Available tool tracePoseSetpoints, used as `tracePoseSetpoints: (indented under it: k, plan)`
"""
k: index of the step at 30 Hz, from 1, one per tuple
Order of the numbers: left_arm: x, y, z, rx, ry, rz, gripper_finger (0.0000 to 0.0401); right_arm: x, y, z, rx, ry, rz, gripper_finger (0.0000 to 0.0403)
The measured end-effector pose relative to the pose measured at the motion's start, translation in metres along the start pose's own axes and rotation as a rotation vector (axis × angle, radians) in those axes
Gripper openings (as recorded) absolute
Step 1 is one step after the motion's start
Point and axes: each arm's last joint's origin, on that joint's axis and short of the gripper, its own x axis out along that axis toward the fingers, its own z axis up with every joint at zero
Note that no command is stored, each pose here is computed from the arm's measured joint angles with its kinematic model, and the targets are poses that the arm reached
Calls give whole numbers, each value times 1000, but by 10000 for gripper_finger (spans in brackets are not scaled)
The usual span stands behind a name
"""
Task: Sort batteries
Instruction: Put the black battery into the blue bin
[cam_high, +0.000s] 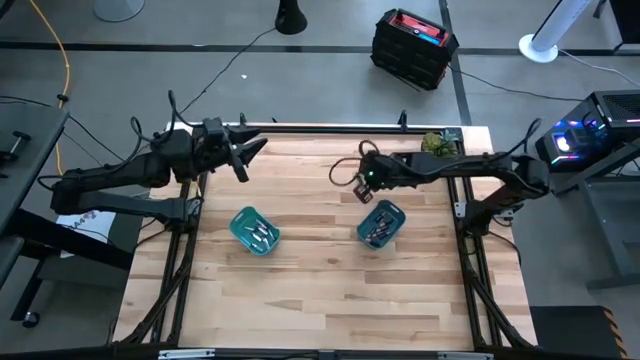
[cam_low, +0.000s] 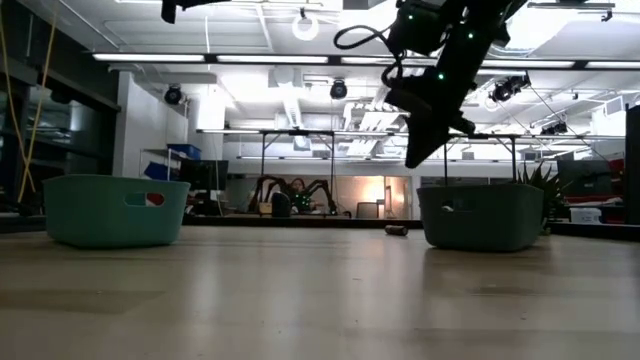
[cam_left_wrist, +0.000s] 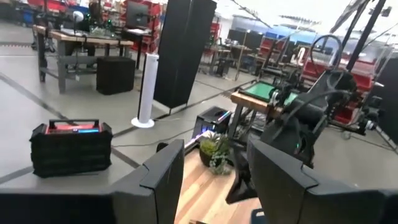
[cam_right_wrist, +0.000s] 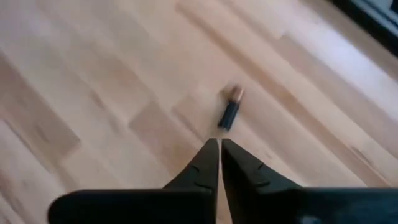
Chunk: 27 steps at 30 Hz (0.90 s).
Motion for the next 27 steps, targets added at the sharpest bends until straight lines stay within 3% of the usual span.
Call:
tracePoseSetpoints:
  k: [6,12,16,23,27]
  plan:
    - [6,-1,-4,7,20,9,168,11,-13,17,158,-66,29,64]
    - [7,-2,-5,-48,25,10,168,61,-16,21,224,-13,36,154]
    - [7,-2,-5,-71,23,7,168,93,-18,14,284,52,2,191]
    - [7,-2,-5,-71,27,-4,168,123,-8,1,264,116,-10,188]
    - [7,-2,-5,-70,27,-3,168,118,-7,-5,214,146,-71,128]
